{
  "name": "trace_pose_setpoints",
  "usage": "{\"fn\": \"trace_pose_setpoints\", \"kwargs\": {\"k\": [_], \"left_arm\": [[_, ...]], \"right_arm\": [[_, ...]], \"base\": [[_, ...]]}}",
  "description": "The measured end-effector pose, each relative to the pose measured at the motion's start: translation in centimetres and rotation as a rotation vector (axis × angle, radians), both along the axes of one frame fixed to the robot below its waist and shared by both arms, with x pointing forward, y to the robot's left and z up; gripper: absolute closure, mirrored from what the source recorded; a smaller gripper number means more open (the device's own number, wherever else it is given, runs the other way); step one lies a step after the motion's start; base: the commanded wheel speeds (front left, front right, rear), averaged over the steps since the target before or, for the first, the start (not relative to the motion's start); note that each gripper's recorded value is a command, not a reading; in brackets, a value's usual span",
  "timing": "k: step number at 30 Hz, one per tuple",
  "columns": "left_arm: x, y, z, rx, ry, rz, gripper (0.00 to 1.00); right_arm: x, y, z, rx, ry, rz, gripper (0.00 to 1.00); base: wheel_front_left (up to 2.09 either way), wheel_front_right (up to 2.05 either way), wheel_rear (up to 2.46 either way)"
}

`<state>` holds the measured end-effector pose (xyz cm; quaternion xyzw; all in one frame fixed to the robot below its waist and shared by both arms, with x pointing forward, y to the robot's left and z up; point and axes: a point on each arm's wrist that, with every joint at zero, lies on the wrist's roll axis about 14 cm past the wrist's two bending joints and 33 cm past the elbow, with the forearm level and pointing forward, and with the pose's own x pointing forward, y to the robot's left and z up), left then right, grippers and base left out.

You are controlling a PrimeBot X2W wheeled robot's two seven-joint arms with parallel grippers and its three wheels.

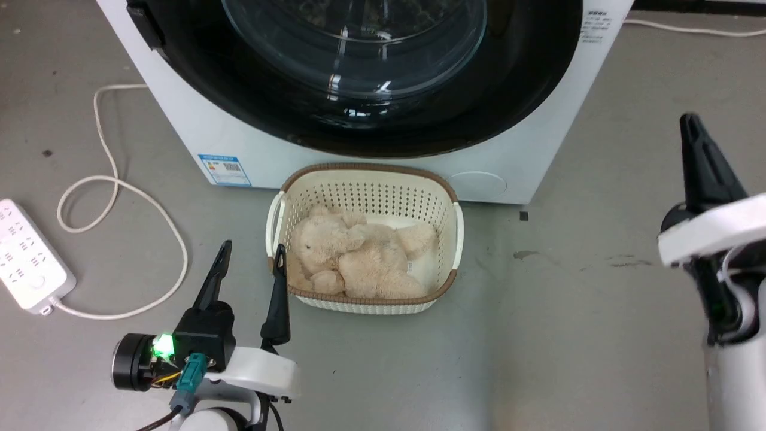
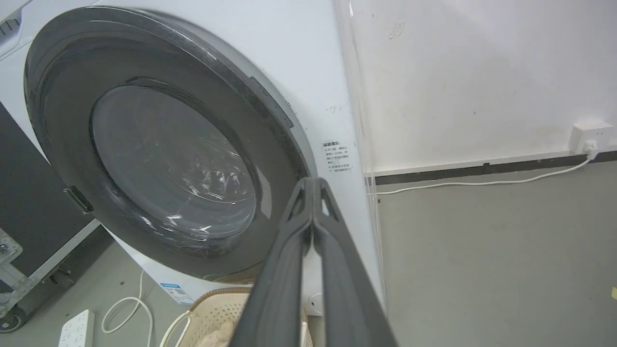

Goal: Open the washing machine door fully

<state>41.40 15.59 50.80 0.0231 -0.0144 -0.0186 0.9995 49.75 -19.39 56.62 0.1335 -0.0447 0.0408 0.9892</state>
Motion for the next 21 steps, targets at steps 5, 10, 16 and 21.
{"fn": "trace_pose_setpoints", "kwargs": {"k": [5,10,16,21], "left_arm": [[0.4,0.2,-0.3,0.002,-0.002,0.009,0.00],[0.4,0.7,-0.8,0.011,0.006,0.021,0.00],[0.7,1.0,-1.2,0.015,0.009,0.034,0.00],[1.1,0.8,-1.4,0.011,0.004,0.033,0.00]], "right_arm": [[2.1,-0.4,-0.4,0.127,0.043,-0.001,1.00],[4.3,-0.6,-0.8,0.225,0.081,0.002,1.00],[6.8,-0.5,-1.1,0.332,0.120,0.012,1.00],[8.5,-0.2,-2.4,0.419,0.193,0.032,1.00]], "base": [[0.00,0.00,0.00],[0.00,0.00,0.00],[0.00,0.00,0.00],[0.00,0.00,0.00]]}}
